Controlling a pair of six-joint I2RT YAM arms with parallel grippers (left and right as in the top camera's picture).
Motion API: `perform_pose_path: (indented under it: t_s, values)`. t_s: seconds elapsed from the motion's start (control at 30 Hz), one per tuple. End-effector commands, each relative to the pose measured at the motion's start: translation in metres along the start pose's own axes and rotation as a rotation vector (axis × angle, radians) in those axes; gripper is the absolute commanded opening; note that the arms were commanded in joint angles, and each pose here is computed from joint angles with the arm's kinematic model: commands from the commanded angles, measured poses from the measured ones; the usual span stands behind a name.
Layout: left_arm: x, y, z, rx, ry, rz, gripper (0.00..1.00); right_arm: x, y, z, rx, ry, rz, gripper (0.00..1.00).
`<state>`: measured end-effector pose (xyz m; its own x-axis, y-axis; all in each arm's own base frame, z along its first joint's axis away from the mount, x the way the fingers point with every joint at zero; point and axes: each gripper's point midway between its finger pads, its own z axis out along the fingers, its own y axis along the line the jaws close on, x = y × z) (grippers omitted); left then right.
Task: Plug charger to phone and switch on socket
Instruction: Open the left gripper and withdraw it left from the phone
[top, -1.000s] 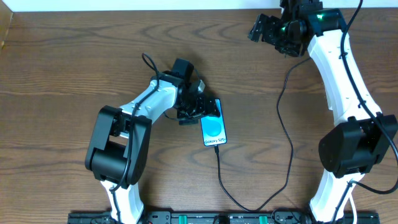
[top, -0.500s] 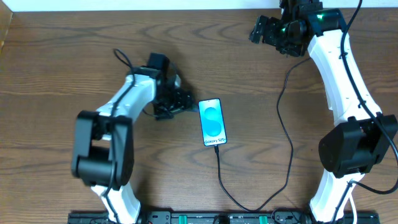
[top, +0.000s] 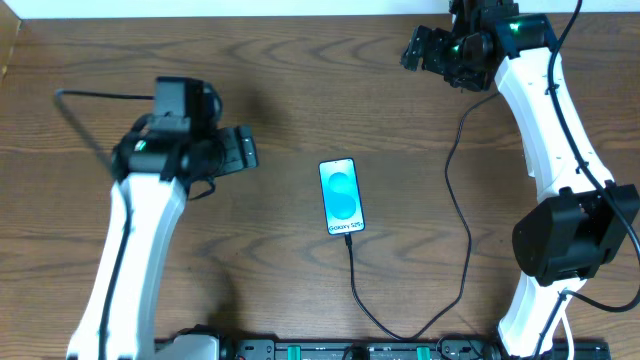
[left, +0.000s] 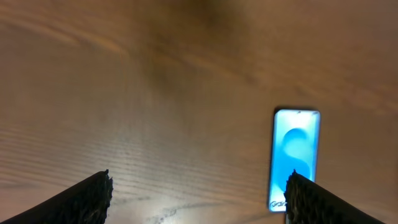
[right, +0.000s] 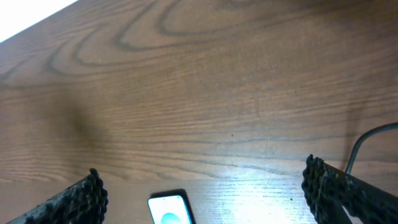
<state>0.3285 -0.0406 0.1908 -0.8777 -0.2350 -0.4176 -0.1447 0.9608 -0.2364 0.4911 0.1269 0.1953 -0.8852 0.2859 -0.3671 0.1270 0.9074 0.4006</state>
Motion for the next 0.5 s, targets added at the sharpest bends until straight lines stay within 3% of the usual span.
perform_pose_path:
  t_s: [0.0,0.2,0.47]
  values:
    - [-0.011,0.000,-0.043,0.000,-0.143,0.027,0.88,-0.004,0.006,-0.011,-0.002,-0.028,-0.024,0.99]
    - [-0.011,-0.006,-0.088,0.039,-0.277,0.041,0.88,-0.004,0.006,-0.011,-0.003,-0.029,-0.024,0.99]
    - [-0.009,-0.006,-0.095,0.044,-0.293,0.042,0.89,-0.003,0.008,-0.011,-0.013,-0.024,-0.092,0.99]
